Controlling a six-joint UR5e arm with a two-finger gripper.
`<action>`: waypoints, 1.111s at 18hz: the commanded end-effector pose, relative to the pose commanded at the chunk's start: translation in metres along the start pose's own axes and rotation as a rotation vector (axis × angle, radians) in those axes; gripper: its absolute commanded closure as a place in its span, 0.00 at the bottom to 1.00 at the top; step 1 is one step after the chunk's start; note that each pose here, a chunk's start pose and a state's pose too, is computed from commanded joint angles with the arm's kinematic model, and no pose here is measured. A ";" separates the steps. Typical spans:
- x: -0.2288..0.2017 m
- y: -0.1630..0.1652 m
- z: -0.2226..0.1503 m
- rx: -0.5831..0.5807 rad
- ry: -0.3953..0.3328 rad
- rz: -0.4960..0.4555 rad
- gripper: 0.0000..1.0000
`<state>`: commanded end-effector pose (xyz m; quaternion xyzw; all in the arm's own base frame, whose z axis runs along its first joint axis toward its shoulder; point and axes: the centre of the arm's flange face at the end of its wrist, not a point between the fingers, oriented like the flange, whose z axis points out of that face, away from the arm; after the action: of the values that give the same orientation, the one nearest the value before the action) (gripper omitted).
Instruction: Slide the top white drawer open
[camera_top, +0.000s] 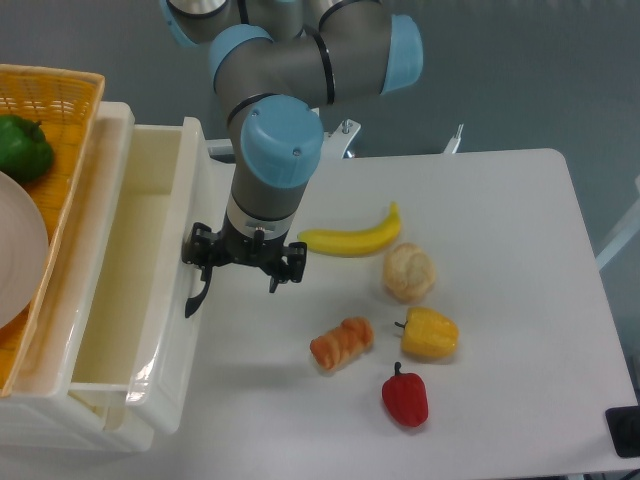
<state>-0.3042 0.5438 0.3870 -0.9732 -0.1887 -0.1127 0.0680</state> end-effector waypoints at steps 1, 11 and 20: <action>-0.001 0.000 0.000 0.002 -0.001 -0.001 0.00; -0.032 0.006 -0.009 0.001 -0.022 0.030 0.00; -0.062 0.011 -0.016 0.007 -0.039 0.021 0.00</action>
<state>-0.3592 0.5086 0.3858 -0.9769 -0.1802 -0.0922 0.0686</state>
